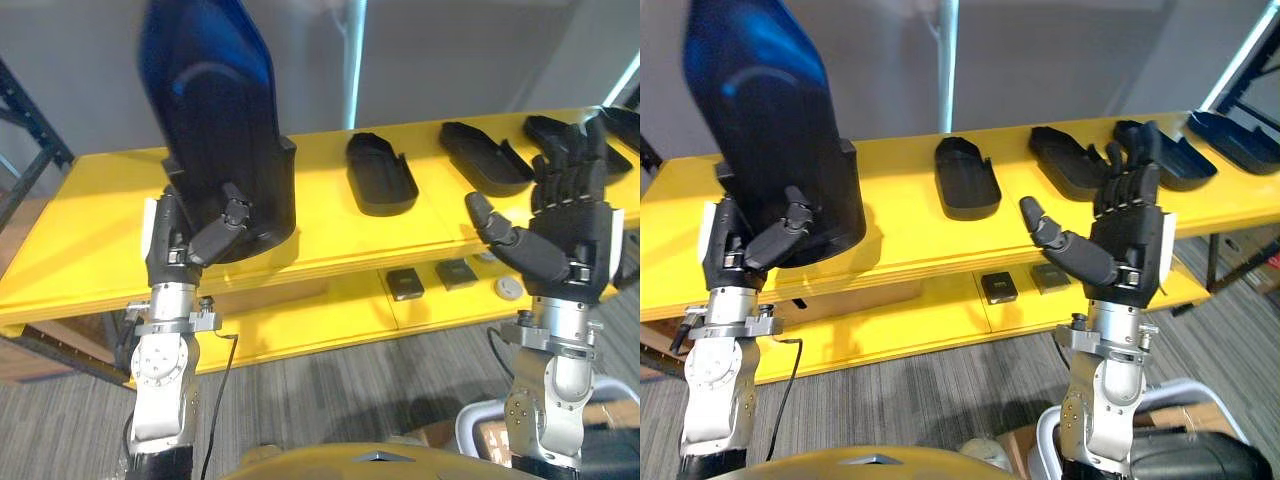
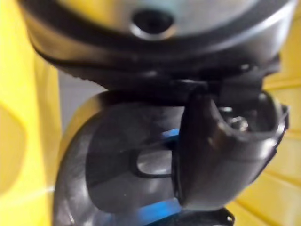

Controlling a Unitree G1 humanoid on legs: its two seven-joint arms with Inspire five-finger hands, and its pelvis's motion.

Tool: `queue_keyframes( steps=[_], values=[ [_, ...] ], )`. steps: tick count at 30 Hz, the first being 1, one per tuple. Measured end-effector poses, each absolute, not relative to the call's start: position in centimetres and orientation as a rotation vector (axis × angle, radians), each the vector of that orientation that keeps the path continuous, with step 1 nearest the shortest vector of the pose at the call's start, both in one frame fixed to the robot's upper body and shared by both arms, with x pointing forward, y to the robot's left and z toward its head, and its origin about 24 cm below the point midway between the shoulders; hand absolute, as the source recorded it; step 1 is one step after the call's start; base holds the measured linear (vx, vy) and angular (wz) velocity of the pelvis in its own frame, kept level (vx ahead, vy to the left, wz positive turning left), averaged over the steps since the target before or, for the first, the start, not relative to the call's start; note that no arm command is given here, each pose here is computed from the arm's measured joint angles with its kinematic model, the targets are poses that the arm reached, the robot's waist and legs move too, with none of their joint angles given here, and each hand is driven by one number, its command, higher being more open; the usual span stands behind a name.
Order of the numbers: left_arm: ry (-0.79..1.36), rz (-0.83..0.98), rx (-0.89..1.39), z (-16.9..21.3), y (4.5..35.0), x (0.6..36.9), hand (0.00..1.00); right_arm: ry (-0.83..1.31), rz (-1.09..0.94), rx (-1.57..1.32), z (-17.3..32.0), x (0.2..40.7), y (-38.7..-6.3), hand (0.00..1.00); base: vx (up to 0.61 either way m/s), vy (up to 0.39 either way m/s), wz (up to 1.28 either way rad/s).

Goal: Walk over and take three plastic housings, then place them on the shelf

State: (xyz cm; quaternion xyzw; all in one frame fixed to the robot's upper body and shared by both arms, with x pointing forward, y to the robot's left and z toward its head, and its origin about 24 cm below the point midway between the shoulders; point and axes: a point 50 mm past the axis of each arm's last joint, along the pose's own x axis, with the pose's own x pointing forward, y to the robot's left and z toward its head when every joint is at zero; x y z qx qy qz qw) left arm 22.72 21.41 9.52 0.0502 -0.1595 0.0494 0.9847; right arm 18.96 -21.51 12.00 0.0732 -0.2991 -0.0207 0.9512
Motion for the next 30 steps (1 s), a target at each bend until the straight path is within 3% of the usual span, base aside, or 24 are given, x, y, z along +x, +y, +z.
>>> queue_keyframes(
  steps=[5, 11, 21, 28, 29, 30],
  values=[
    [-0.162, 0.116, 0.119, 6.9, 23.2, 26.0, 0.0, -0.531, 0.285, 0.153, 11.2, 19.2, -19.2, 1.0, -0.05, 0.025, -0.18],
    [-0.129, 0.22, -0.003, 6.6, 25.0, 28.2, 0.0, -0.436, 0.541, 0.094, 10.4, 19.9, -17.4, 1.0, -0.01, 0.001, -0.05],
    [-0.16, 0.317, -0.15, 8.4, 25.7, 30.9, 0.0, -0.473, 0.814, 0.085, 12.3, 22.4, -13.9, 1.0, -0.06, -0.005, 0.04],
    [-0.116, 0.221, -0.259, 9.6, 25.0, 32.4, 0.0, -0.442, 0.944, 0.116, 12.3, 22.2, -10.9, 1.0, -0.06, -0.017, 0.19],
    [-0.117, 0.212, -0.261, 9.7, 24.9, 32.5, 1.0, -0.443, 0.944, 0.112, 12.4, 22.3, -10.9, 1.0, -0.02, -0.004, 0.11],
    [-0.12, 0.201, -0.257, 10.0, 24.9, 32.5, 1.0, -0.446, 0.943, 0.106, 12.6, 22.4, -10.8, 1.0, -0.03, 0.0, 0.06]
  ],
)
